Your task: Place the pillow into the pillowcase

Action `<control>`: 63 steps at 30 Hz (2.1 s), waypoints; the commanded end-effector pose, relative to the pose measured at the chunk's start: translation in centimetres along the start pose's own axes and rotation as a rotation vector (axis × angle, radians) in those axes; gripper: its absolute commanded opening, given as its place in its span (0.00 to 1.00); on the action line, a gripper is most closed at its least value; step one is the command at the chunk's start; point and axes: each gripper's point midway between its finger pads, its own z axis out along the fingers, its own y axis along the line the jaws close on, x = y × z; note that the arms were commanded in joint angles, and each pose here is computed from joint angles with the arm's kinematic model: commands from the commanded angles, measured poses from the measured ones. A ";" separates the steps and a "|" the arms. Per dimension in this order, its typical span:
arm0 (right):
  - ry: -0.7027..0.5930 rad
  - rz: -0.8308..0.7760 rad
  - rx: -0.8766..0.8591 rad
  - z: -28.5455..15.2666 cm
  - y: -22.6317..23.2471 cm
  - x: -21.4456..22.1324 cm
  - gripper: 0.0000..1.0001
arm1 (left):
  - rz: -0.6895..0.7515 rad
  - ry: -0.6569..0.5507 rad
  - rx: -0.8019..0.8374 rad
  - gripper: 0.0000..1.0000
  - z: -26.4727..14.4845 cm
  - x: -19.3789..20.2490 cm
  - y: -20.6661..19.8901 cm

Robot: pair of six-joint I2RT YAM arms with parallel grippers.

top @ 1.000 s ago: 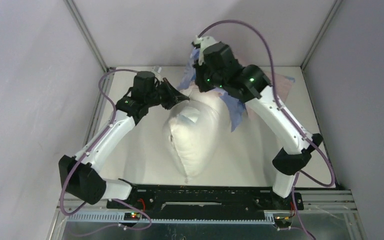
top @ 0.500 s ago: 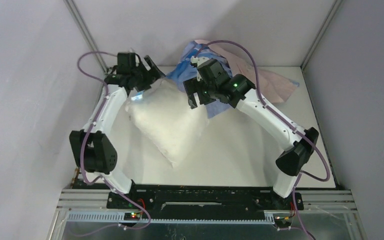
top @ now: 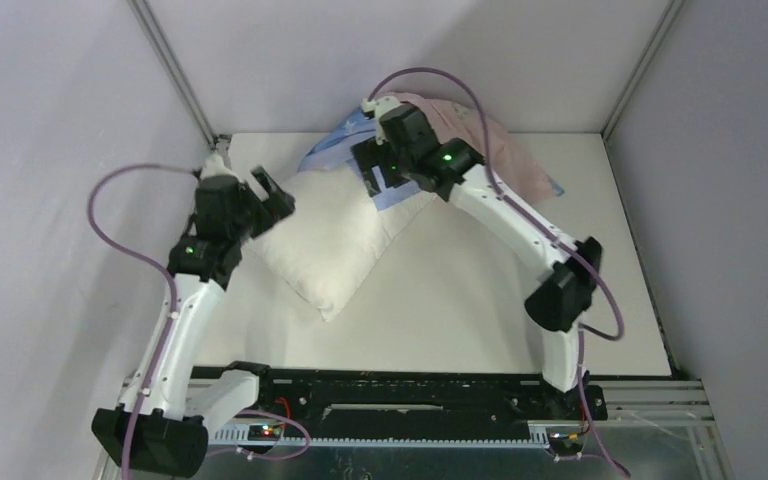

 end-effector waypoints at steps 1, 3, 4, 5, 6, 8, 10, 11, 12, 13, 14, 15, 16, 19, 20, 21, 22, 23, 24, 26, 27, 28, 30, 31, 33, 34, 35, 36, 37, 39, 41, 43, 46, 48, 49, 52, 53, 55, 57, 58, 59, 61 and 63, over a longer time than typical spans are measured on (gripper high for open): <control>-0.060 -0.123 0.038 3.7 1.5 -2.1 0.92 | -0.065 0.169 -0.047 0.99 1.5 8.6 3.8; -0.032 -0.144 0.074 5.9 1.3 -1.1 0.93 | -0.096 0.230 -0.023 1.00 1.9 11.2 4.0; -0.015 -0.142 0.098 6.8 0.9 -0.5 0.92 | -0.110 0.251 -0.016 1.00 2.1 12.3 4.1; 0.001 -0.134 0.125 7.5 0.3 0.2 0.92 | -0.121 0.256 -0.013 1.00 2.5 12.9 4.3; 0.018 -0.123 0.146 8.1 -0.4 0.9 0.91 | -0.130 0.258 -0.017 1.00 2.8 13.3 4.5; 0.044 -0.088 0.181 9.2 -1.8 2.4 0.87 | -0.143 0.263 -0.052 1.00 3.8 13.9 5.1; 0.055 -0.046 0.205 9.7 -3.4 3.3 0.79 | -0.163 0.249 -0.107 0.97 4.9 14.0 6.0; 0.059 -0.029 0.216 9.7 -4.0 3.5 0.74 | -0.175 0.246 -0.126 0.92 5.4 14.1 6.3; 0.059 -0.013 0.227 9.6 -4.4 3.7 0.68 | -0.186 0.246 -0.137 0.87 6.0 14.2 6.5; 0.057 -0.001 0.235 9.4 -4.8 3.7 0.62 | -0.199 0.245 -0.143 0.78 6.5 14.3 6.6; 0.051 0.003 0.237 9.2 -5.0 3.6 0.57 | -0.212 0.246 -0.143 0.69 7.0 14.4 6.5; 0.046 0.005 0.234 8.9 -5.0 3.5 0.50 | -0.221 0.252 -0.139 0.57 7.5 14.6 6.4; 0.042 0.006 0.233 8.6 -5.0 3.2 0.39 | -0.230 0.259 -0.139 0.42 7.9 14.7 6.3; 0.049 0.019 0.199 6.4 -3.5 2.1 0.03 | -0.249 0.267 -0.131 0.03 8.7 14.7 5.9; 0.051 0.021 0.155 4.9 -2.0 1.6 0.00 | -0.256 0.262 -0.125 0.00 9.0 14.5 5.6; 0.072 0.016 0.105 3.1 0.1 1.8 0.00 | -0.267 0.260 -0.120 0.00 9.1 14.3 5.4; 0.073 0.007 0.039 1.1 2.8 1.8 0.00 | -0.278 0.255 -0.109 0.00 9.2 13.9 4.9; 0.067 -0.005 -0.034 -0.9 5.6 2.1 0.00 | -0.289 0.246 -0.097 0.00 9.2 13.3 4.4; 0.056 -0.030 -0.116 -2.7 8.9 3.1 0.00 | -0.299 0.235 -0.083 0.00 9.1 12.6 3.8; 0.082 -0.075 -0.222 -4.7 13.5 6.9 0.00 | -0.312 0.209 -0.056 0.00 8.7 10.8 2.5; 0.126 -0.080 -0.249 -5.0 14.6 9.4 0.00 | -0.317 0.194 -0.042 0.00 8.5 9.7 1.8; 0.178 -0.069 -0.257 -4.9 15.0 11.7 0.00 | -0.317 0.176 -0.030 0.00 8.1 8.6 1.2; 0.273 -0.043 -0.256 -3.7 14.5 17.1 0.00 | -0.320 0.147 -0.007 0.00 7.3 6.7 0.1; 0.301 -0.027 -0.285 -3.7 14.7 18.5 0.00 | -0.328 0.139 0.009 0.00 7.0 6.1 -0.5; 0.325 -0.023 -0.313 -3.9 15.2 19.9 0.00 | -0.349 0.154 0.069 0.00 6.2 5.7 -1.9; 0.324 -0.034 -0.322 -4.2 15.6 20.0 0.00 | -0.359 0.161 0.091 0.00 5.9 5.7 -2.5; 0.314 -0.048 -0.324 -4.5 16.0 19.8 0.00 | -0.363 0.163 0.107 0.00 5.4 5.9 -2.9; 0.304 -0.056 -0.323 -4.8 16.3 19.4 0.00 | -0.359 0.160 0.118 0.00 5.0 5.9 -3.1; 0.297 -0.058 -0.322 -5.1 16.3 19.0 0.00 | -0.353 0.158 0.115 0.00 4.5 6.1 -2.9; 0.290 -0.058 -0.294 -5.3 15.8 18.4 0.02 | -0.335 0.169 0.080 0.00 4.2 7.2 -1.5; 0.272 -0.061 -0.264 -5.6 15.1 17.7 0.07 | -0.315 0.181 0.048 0.00 4.1 8.1 -0.1; 0.249 -0.055 -0.246 -6.0 14.4 16.9 0.13 | -0.287 0.186 0.026 0.00 3.9 8.6 1.0; 0.229 -0.046 -0.243 -6.8 13.9 15.9 0.28 | -0.211 0.170 -0.008 0.21 3.2 8.3 2.3; 0.211 -0.036 -0.221 -7.8 13.2 15.1 0.49 | -0.153 0.147 -0.052 0.45 2.5 7.6 3.3; 0.186 -0.025 -0.210 -8.7 12.7 14.3 0.55 | -0.124 0.128 -0.064 0.56 2.0 6.9 3.5; 0.122 0.019 -0.141 -11.0 10.0 12.5 0.70 | -0.050 0.085 -0.044 0.77 0.2 5.1 3.0; 0.105 0.038 -0.106 -11.7 8.7 12.1 0.72 | -0.032 0.081 -0.022 0.81 -0.4 4.6 2.5; 0.082 0.086 -0.006 -12.7 5.2 11.7 0.77 | 0.025 0.069 0.012 0.88 -1.7 3.6 1.2; 0.073 0.135 0.089 -13.4 1.7 11.9 0.79 | 0.082 0.067 0.034 0.90 -2.8 3.4 -0.3; 0.071 0.161 0.143 -13.6 -0.2 12.2 0.79 | 0.117 0.075 0.064 0.91 -3.4 3.9 -1.5; 0.073 0.188 0.192 -13.8 -2.0 12.6 0.80 | 0.138 0.078 0.090 0.92 -3.8 4.1 -2.5; 0.080 0.250 0.278 -14.5 -5.5 13.8 0.80 | 0.162 0.126 0.169 0.94 -4.1 5.6 -4.7; 0.089 0.309 0.346 -14.9 -8.2 15.2 0.81 | 0.218 0.194 0.229 0.97 -3.7 8.0 -7.0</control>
